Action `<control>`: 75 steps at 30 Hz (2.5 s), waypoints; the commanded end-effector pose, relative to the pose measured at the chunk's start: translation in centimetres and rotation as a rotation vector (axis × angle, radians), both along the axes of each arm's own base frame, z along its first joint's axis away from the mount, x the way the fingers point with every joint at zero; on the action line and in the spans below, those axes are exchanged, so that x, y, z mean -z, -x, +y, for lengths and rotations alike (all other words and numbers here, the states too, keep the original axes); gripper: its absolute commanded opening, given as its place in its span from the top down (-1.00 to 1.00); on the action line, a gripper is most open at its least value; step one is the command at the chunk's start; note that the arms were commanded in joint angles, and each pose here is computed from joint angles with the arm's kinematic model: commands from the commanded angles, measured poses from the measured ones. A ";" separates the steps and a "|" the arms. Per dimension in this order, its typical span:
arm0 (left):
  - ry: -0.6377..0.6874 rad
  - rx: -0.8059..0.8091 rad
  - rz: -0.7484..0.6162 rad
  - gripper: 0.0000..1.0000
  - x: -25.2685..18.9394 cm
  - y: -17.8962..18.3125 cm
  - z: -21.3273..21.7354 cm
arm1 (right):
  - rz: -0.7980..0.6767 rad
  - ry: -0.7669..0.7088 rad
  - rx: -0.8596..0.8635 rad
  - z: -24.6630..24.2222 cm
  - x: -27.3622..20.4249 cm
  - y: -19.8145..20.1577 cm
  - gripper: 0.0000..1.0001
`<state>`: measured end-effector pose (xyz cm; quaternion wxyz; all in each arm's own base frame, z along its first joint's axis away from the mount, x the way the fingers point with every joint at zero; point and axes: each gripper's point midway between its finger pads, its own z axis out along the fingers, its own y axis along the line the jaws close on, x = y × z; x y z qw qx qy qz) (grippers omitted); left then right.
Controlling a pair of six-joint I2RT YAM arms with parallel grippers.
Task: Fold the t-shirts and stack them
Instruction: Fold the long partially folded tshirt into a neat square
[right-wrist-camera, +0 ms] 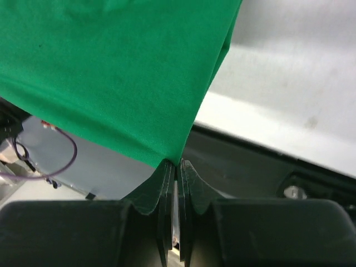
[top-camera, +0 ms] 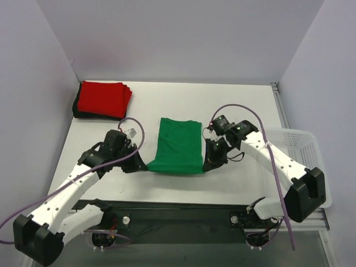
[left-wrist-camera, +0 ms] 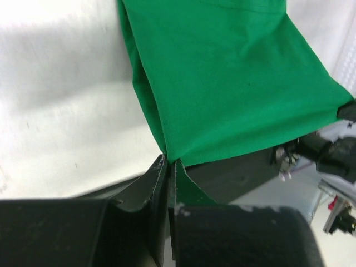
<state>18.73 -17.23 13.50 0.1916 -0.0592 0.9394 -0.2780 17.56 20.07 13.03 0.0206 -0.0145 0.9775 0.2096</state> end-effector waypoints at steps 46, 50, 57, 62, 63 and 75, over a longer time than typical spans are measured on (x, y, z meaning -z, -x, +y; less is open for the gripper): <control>0.251 -0.108 -0.058 1.00 -3.5 -13.0 -3.2 | -0.007 0.068 0.082 -0.4 -1.3 -13.4 1.00; 0.259 -0.107 -0.033 1.00 -1.5 -14.6 -3.5 | 0.011 0.069 0.072 0.1 0.4 -15.9 1.00; 0.224 -0.148 -0.013 1.00 1.0 -17.6 -2.7 | 0.033 0.058 0.085 0.6 2.3 -18.7 1.00; 0.195 -0.177 -0.002 0.33 2.2 -19.8 -1.9 | 0.039 0.046 0.093 0.4 3.3 -20.3 0.49; 0.182 -0.194 0.004 0.13 2.6 -20.2 -1.4 | 0.032 0.038 0.091 0.5 3.2 -20.6 0.24; 0.141 -0.201 -0.104 -0.49 1.4 -18.4 0.3 | -0.084 0.014 0.046 0.6 -0.8 -19.2 -0.33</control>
